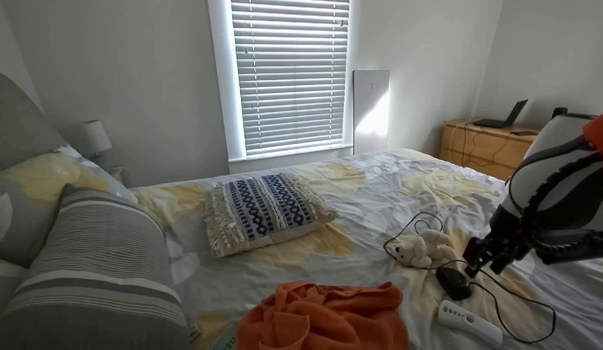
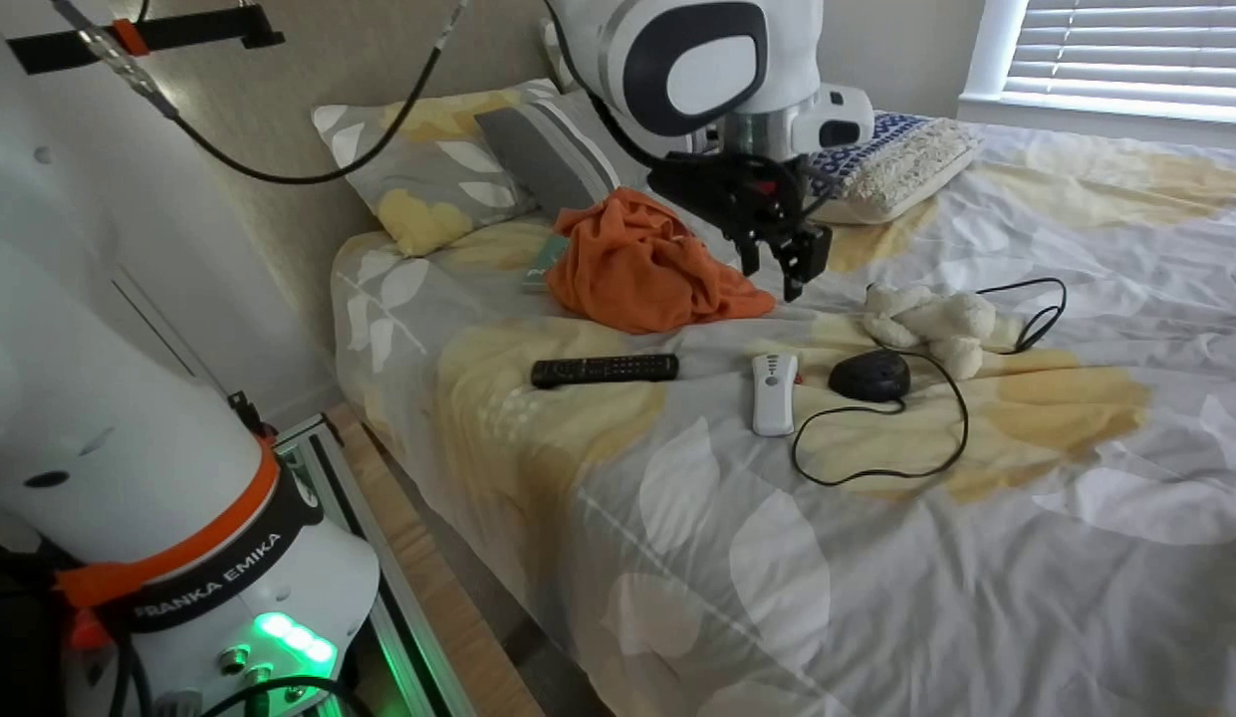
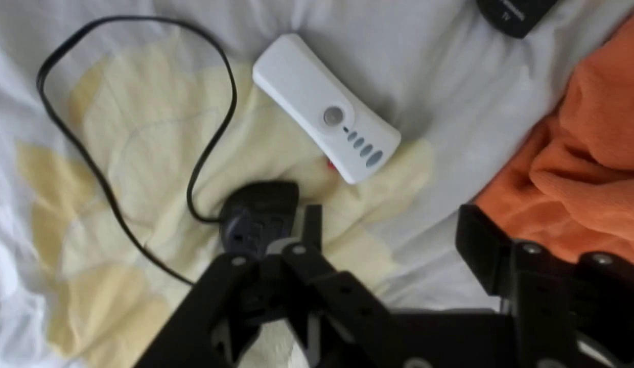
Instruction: Flip the switch
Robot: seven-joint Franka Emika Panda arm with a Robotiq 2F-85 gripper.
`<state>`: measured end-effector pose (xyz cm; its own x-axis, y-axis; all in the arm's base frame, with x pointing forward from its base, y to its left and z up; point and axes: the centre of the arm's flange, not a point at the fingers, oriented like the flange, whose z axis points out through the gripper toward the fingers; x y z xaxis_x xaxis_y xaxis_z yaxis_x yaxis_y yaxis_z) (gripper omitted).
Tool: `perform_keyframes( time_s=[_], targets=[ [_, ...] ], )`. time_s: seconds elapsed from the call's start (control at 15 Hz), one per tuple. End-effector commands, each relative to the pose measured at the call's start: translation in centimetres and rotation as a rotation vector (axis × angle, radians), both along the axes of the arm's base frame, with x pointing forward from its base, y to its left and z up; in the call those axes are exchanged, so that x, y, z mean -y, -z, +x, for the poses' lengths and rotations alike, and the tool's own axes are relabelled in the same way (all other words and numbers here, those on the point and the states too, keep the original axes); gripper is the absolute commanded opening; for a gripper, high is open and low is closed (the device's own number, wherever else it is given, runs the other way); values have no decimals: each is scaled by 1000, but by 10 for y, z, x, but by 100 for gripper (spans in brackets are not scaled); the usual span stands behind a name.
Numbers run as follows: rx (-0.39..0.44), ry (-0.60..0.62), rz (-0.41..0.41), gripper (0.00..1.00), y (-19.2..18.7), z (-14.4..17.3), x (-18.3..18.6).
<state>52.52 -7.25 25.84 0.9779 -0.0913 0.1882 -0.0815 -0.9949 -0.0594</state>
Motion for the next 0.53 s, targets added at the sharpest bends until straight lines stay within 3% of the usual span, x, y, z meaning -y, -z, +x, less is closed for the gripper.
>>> perform_keyframes(
  time_s=[0.0,0.4,0.47],
  targets=[
    [127,-55,-77,99,-58,-31,-28],
    [166,-152,-75,100,-114,-70,-55],
    [173,-130,-80,100,-100,-39,-48]
  ],
)
